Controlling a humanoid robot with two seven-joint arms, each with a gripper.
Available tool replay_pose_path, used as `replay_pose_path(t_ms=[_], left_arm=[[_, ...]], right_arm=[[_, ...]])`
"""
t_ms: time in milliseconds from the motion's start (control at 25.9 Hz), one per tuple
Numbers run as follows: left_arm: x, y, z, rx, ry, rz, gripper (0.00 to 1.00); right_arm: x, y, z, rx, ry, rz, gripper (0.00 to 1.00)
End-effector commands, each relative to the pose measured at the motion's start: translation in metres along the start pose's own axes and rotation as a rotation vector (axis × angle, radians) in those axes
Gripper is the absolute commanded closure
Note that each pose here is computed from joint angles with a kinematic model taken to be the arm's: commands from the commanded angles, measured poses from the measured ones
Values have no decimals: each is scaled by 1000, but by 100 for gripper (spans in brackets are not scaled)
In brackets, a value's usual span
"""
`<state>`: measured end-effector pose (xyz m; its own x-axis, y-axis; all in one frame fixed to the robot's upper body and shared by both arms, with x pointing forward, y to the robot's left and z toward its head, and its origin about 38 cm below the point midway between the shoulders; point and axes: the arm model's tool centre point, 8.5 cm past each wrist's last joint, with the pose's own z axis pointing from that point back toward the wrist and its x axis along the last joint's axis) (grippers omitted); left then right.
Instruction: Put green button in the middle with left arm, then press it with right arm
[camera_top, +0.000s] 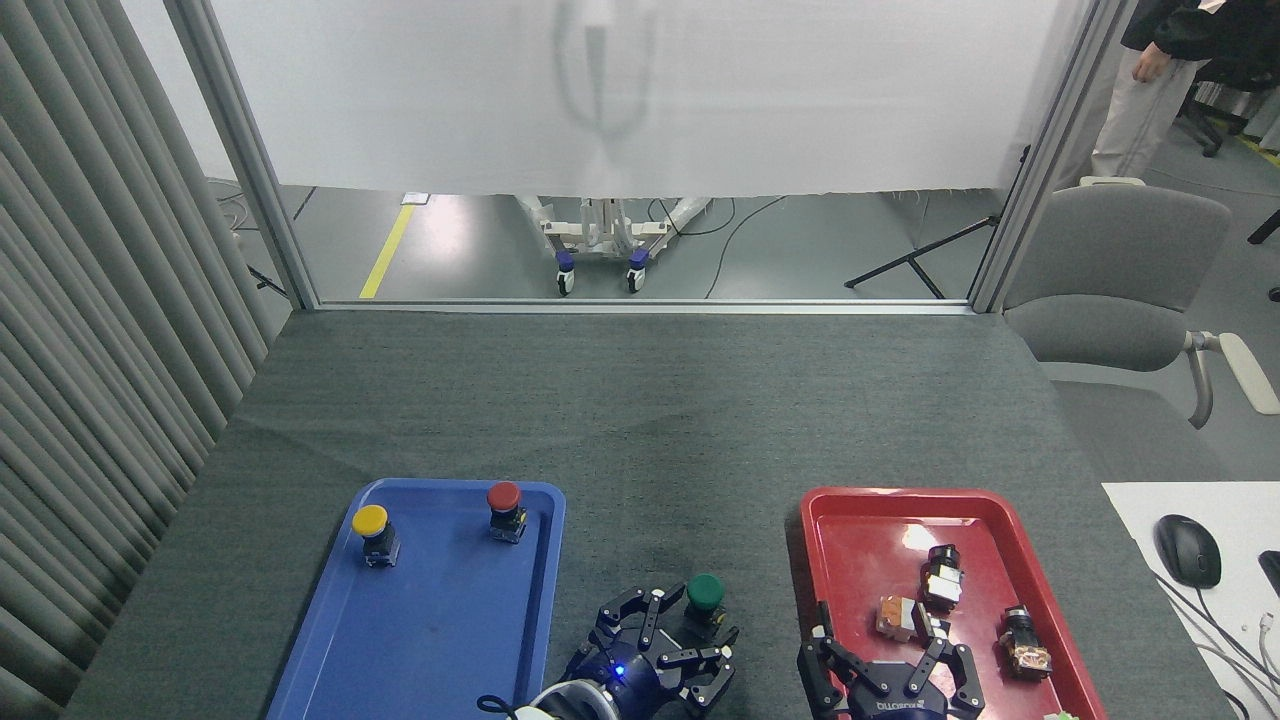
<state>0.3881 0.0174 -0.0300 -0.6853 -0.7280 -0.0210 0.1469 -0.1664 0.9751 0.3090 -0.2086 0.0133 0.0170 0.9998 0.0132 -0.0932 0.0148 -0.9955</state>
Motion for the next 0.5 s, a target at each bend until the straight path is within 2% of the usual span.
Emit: replay_pose_path(t_ms=[0,77,193,347,463], left_arm=[[14,19,11,91,12,9,0],[13,25,29,140,49,14,0],[-19,40,69,218,228,-16,0],[-69,40,145,262,518,-23,0],[-118,23,211,241,737,28,0]], right_arm=[[0,0,0,0,0,-1,0],[0,0,0,0,0,-1,0],[-1,0,0,0,0,2,0],[1,1,1,2,-1,-1,0],[1,1,1,2,-1,-2,0]])
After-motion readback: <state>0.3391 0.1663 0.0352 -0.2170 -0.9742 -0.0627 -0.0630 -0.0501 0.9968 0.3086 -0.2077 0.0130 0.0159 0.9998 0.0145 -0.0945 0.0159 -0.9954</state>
